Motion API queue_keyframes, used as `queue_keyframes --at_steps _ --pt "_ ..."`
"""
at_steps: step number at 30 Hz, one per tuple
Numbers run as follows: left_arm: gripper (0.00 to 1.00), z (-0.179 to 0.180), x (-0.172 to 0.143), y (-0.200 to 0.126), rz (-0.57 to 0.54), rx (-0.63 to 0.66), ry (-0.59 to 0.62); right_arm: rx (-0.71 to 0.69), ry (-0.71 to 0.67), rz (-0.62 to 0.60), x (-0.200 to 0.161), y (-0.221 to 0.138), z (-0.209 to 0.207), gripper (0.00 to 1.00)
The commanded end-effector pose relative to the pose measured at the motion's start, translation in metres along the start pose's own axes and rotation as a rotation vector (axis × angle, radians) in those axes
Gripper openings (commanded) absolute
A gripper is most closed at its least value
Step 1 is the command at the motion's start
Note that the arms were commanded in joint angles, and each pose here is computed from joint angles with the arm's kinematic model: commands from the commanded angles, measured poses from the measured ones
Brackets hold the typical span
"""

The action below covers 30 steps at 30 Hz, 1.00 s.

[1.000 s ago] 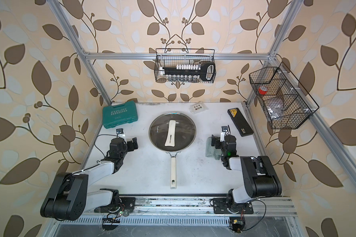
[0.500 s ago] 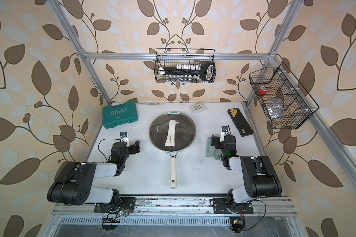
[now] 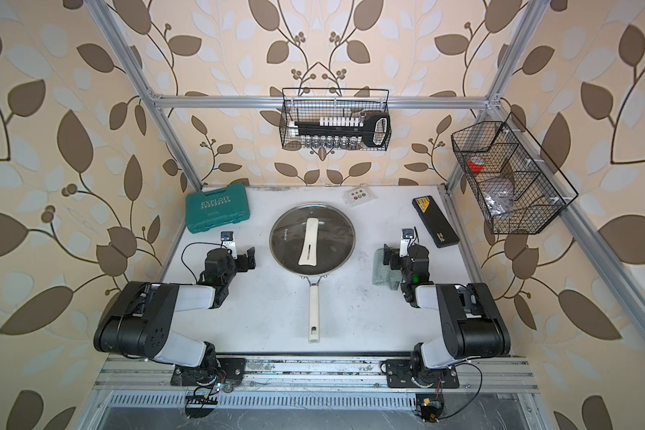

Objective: Wipe the pot lid with a cloth
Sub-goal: Reset both arms

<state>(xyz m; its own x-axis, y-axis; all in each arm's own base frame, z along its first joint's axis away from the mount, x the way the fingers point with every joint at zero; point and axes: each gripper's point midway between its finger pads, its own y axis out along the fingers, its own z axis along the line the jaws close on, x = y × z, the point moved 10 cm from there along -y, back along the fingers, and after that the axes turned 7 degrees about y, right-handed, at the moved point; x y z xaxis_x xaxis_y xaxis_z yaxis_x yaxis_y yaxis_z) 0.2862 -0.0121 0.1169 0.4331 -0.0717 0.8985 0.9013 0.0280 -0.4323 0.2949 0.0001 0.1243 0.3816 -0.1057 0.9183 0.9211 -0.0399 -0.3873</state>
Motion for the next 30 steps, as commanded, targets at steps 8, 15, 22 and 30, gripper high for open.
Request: queue_keyframes --at_steps 8,15,22,30 --pt "0.99 0.003 0.005 0.003 -0.006 0.002 0.012 0.06 -0.001 -0.042 0.004 0.004 0.004 0.99" --pt "0.99 0.003 0.005 0.003 -0.008 0.002 0.012 0.046 0.013 -0.025 0.003 0.005 0.001 0.99" --pt "0.99 0.003 0.005 0.003 -0.007 0.002 0.012 0.04 0.012 -0.001 0.006 0.004 0.001 0.99" --pt "0.99 0.003 0.005 0.003 -0.006 0.0 0.013 0.039 0.014 0.012 0.006 0.006 0.001 0.99"
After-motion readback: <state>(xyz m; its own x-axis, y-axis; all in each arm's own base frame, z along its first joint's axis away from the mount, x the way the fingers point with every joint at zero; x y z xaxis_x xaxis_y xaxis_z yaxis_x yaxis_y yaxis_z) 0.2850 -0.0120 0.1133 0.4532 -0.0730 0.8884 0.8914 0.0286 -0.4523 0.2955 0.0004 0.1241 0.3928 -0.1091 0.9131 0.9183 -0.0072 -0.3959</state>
